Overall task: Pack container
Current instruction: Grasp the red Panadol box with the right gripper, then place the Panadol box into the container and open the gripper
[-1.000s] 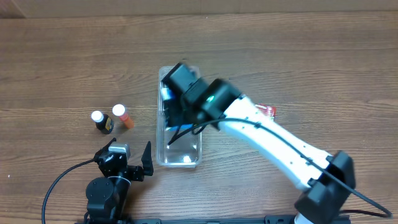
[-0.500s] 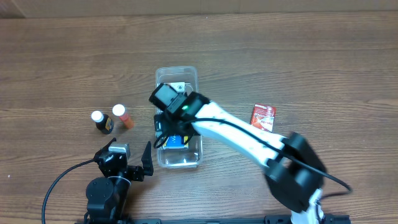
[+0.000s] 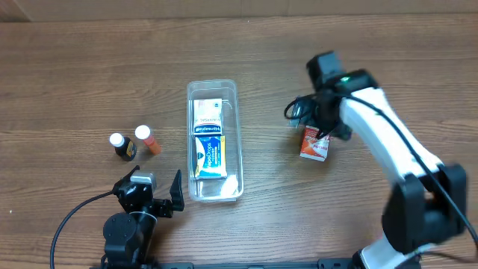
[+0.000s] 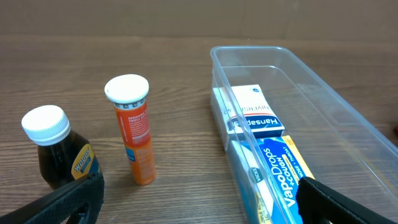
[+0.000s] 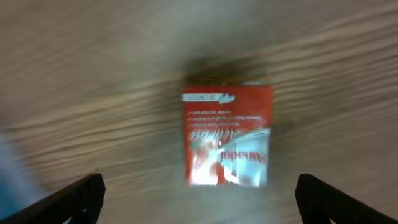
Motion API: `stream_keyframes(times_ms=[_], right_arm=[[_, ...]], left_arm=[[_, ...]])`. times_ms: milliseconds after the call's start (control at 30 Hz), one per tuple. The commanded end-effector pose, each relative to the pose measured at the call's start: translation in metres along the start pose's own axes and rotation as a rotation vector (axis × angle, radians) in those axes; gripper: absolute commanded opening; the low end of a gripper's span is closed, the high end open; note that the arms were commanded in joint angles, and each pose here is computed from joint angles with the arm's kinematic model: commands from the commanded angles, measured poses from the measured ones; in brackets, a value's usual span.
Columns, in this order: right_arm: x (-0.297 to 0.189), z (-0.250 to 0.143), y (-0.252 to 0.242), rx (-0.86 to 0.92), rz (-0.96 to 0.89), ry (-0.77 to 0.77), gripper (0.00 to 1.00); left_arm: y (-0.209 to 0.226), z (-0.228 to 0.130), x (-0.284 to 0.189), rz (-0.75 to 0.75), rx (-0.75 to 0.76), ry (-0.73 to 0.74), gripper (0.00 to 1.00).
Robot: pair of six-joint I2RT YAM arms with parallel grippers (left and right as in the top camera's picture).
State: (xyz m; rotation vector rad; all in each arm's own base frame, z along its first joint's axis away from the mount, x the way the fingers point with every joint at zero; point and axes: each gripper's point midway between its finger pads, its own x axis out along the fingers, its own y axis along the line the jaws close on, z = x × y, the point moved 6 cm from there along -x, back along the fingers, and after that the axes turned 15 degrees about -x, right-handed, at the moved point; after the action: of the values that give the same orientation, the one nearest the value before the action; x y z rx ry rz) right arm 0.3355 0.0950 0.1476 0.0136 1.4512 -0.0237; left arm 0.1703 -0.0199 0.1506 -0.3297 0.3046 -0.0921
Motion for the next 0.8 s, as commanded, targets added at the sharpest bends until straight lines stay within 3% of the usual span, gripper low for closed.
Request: stream_keyframes(times_ms=[0, 167, 233, 300, 467, 600, 667, 767], right_arm=[[0.045, -0.014, -0.001, -0.033, -0.018, 0.094, 1.0], [0.079, -0.02, -0.011, 0.011, -0.035, 0.148, 1.0], [0.088, -0.02, -0.009, 0.013, -0.019, 0.152, 0.81], [0.078, -0.016, -0.008, 0.013, -0.014, 0.136, 0.74], [-0.016, 0.011, 0.006, -0.008, 0.037, -0.015, 0.7], [-0.138, 0.013, 0.071, -0.171, 0.199, -0.325, 0.69], [-0.155, 0.003, 0.119, -0.261, 0.291, -0.424, 0.7], [-0.134, -0.008, 0.181, -0.374, 0.348, -0.43, 0.7]], left_arm=[[0.0, 0.0, 0.0, -0.002, 0.018, -0.004, 1.0], [0.0, 0.0, 0.0, -0.002, 0.017, -0.004, 1.0], [0.0, 0.0, 0.0, -0.002, 0.018, -0.005, 1.0], [0.0, 0.0, 0.0, -0.002, 0.018, -0.004, 1.0], [0.0, 0.0, 0.0, -0.002, 0.018, -0.004, 1.0], [0.0, 0.0, 0.0, -0.002, 0.018, -0.004, 1.0], [0.0, 0.0, 0.0, -0.002, 0.018, -0.004, 1.0], [0.0, 0.0, 0.0, -0.002, 0.018, -0.004, 1.0]])
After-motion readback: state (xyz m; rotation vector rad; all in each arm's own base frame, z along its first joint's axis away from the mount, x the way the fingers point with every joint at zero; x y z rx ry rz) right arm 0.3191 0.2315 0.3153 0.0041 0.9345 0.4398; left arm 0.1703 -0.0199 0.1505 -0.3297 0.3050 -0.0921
